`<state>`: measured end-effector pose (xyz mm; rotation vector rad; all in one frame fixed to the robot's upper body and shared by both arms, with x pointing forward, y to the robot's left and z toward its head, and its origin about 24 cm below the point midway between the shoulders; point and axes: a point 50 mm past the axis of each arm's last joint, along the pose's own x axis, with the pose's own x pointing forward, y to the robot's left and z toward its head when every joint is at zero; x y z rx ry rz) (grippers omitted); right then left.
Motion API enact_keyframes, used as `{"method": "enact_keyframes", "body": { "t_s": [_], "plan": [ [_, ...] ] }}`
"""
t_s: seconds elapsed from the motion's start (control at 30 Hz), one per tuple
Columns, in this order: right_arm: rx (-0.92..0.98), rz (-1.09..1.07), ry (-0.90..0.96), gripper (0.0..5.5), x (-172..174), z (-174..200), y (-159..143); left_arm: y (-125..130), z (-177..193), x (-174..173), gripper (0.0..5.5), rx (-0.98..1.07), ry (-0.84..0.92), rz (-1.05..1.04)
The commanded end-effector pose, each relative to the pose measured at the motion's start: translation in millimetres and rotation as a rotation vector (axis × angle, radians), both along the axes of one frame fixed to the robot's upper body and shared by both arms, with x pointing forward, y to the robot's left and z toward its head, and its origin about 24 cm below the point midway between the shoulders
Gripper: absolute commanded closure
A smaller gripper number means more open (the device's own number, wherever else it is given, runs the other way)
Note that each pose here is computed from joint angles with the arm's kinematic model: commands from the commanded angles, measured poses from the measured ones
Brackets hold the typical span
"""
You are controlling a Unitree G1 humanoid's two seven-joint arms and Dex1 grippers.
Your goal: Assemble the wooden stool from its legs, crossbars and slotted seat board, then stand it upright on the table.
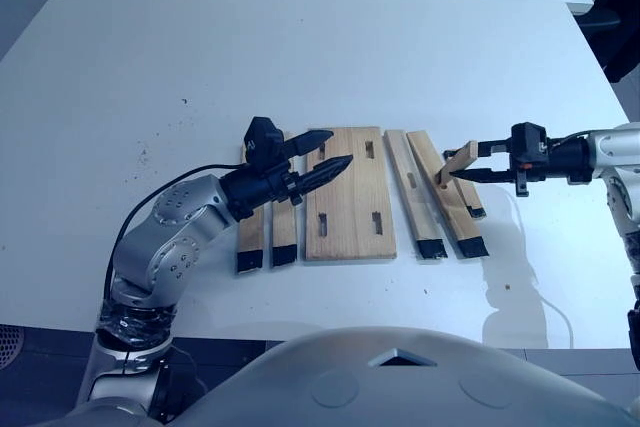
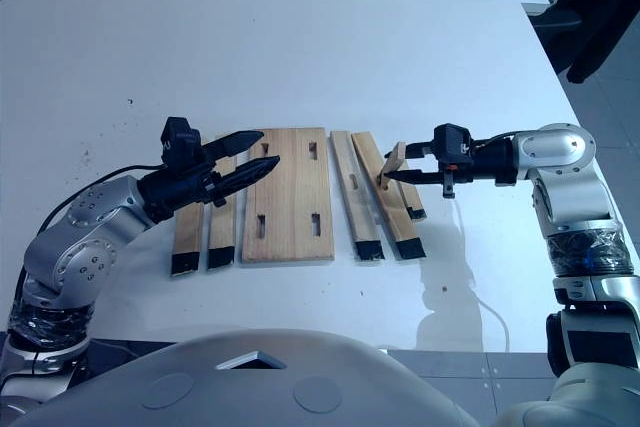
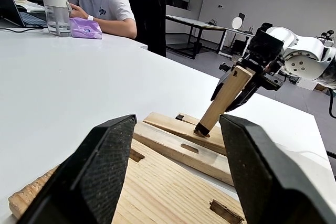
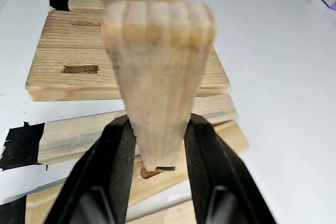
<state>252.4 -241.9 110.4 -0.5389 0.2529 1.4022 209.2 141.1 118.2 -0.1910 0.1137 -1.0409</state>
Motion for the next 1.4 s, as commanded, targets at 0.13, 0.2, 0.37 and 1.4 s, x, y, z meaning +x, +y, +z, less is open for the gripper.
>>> {"method": "enact_keyframes", "body": {
  "t_s": [0.13,0.2,0.37,1.4],
  "plan": [
    [-0.092,0.076,0.096,4.21,-14,-18,-5,-3,-1,-3,2.57,0.015,0.003,-0.017],
    [-0.101,0.074,0.093,4.21,-11,-18,-8,-3,-1,-3,2.57,0.017,0.003,-0.019],
    [-0.076,0.043,0.041,4.22,2,-7,-9,-4,-1,-4,2.57,0.02,0.001,-0.021],
    [-0.03,-0.111,0.401,4.22,-18,-70,-20,-9,-6,-7,2.57,0.053,0.011,-0.047]
  ]
}}
